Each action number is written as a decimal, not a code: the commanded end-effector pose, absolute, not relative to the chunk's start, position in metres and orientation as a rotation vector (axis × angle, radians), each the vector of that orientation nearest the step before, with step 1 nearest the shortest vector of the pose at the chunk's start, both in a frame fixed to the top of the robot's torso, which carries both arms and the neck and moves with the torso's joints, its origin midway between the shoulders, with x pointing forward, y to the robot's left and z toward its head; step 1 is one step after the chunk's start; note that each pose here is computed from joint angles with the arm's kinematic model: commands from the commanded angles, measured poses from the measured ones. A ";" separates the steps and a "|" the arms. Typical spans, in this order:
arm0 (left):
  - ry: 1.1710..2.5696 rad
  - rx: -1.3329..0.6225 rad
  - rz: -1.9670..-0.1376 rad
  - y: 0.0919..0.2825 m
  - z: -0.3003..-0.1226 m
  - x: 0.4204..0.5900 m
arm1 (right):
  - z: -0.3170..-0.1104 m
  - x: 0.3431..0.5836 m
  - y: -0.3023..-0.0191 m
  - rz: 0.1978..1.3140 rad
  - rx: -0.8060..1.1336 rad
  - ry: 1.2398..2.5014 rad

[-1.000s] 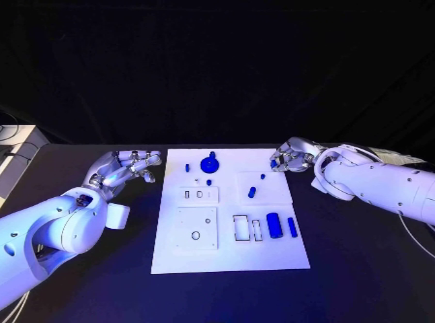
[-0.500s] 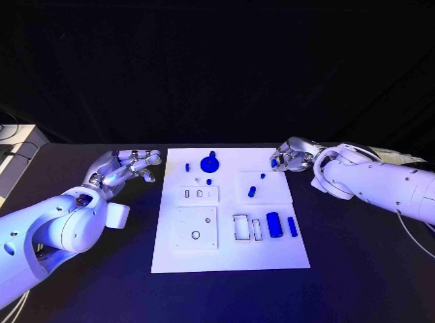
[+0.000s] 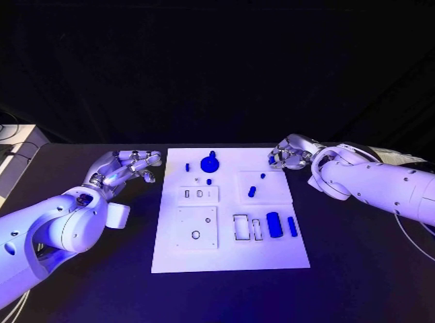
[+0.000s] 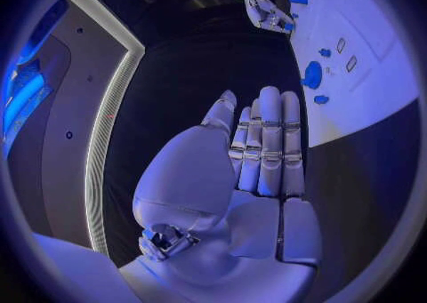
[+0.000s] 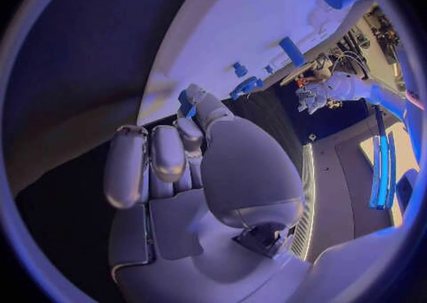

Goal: Assemble the parts on the task board

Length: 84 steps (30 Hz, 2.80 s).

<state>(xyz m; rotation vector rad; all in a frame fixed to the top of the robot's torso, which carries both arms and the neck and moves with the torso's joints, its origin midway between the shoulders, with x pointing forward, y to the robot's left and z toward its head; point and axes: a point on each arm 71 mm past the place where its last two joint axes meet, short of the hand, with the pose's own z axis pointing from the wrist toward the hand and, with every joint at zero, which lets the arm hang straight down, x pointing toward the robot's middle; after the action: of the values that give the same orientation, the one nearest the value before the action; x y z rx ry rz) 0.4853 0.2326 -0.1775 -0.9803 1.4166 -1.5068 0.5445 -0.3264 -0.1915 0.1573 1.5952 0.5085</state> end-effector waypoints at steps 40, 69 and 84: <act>2.056 -0.764 -0.913 0.171 -0.187 0.509 | -0.162 0.503 -0.117 0.555 -0.099 1.730; 2.131 -0.677 -0.869 0.144 -0.191 0.505 | -0.176 0.485 -0.080 0.609 -0.149 1.777; 2.166 -0.656 -0.865 0.142 -0.193 0.503 | -0.176 0.482 -0.078 0.610 -0.157 1.769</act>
<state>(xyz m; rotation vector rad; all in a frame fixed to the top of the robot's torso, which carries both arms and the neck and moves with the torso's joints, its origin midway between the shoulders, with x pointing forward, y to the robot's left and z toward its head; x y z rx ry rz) 0.5053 0.1466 -0.1934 -0.6908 2.1361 -0.8540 0.4845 -0.0808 -0.1765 -0.1323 1.7752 0.6080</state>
